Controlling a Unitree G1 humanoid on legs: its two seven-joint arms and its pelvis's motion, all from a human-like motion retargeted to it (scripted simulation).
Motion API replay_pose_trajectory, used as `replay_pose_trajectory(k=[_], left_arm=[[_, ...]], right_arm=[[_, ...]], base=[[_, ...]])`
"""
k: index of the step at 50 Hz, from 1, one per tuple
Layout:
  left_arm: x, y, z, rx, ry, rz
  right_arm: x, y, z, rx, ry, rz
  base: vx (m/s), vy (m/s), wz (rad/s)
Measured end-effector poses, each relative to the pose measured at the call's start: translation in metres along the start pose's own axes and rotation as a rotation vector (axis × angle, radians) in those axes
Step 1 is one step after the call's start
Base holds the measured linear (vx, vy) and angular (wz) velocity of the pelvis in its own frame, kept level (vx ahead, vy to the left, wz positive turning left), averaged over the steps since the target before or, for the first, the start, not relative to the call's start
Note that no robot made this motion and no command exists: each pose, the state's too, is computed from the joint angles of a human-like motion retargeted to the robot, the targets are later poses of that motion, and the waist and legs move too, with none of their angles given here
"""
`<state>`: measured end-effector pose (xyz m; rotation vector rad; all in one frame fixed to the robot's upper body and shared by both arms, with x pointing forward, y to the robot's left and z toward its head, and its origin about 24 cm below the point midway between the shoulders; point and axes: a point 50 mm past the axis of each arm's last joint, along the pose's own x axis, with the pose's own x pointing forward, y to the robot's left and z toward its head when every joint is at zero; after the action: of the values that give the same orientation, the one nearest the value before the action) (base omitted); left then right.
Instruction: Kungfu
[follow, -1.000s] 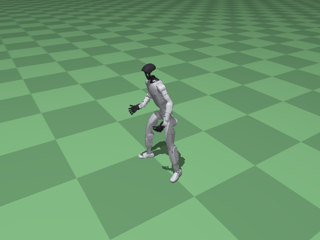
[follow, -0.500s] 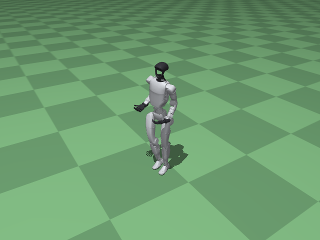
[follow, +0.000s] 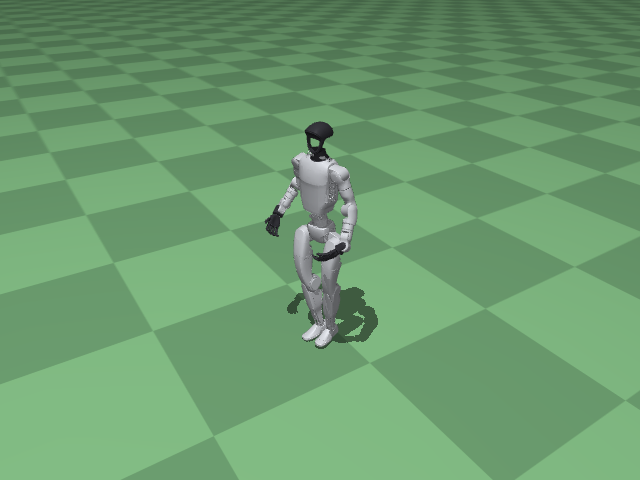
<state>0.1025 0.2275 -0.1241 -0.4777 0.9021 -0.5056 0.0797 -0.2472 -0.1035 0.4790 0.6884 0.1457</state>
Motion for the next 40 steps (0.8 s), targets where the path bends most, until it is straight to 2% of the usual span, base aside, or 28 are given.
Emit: replay_pose_trajectory(k=[6,12,15,20,25,28,32,37,40], left_arm=[[-0.001,0.024,-0.026,0.322,0.404,0.314],[0.004,0.020,-0.054,0.486,0.584,0.535],[0.009,0.008,-0.074,0.439,0.616,0.590],[0.017,-0.016,-0.101,0.240,0.605,0.557],[0.017,-0.020,-0.106,0.052,0.554,0.619],[0.010,-0.015,-0.107,0.040,0.565,0.637],[-0.005,0.001,-0.099,0.190,0.632,0.596],[-0.023,0.021,-0.087,0.391,0.725,0.582],[-0.032,0.030,-0.082,0.429,0.730,0.600]], right_arm=[[0.012,-0.021,-0.034,-0.259,0.256,-0.268],[0.005,-0.017,-0.085,-0.301,0.646,-0.455],[0.009,-0.001,-0.102,-0.252,0.728,-0.487],[0.028,0.029,-0.111,-0.084,0.709,-0.411],[0.038,0.029,-0.102,-0.057,0.610,-0.440],[0.037,0.022,-0.095,-0.131,0.611,-0.407],[0.035,0.008,-0.082,-0.294,0.668,-0.299],[0.036,-0.011,-0.052,-0.651,0.748,-0.167],[0.040,-0.018,-0.032,-0.852,0.762,-0.107]], base=[[-0.08,0.08,0.02],[-0.06,0.04,-0.20],[-0.09,-0.09,-0.40],[-0.15,-0.12,-0.31],[-0.20,-0.21,-0.42],[-0.23,-0.02,-1.41],[-0.18,-0.06,-0.97],[-0.17,-0.20,-0.75],[-0.19,-0.31,-0.94]])
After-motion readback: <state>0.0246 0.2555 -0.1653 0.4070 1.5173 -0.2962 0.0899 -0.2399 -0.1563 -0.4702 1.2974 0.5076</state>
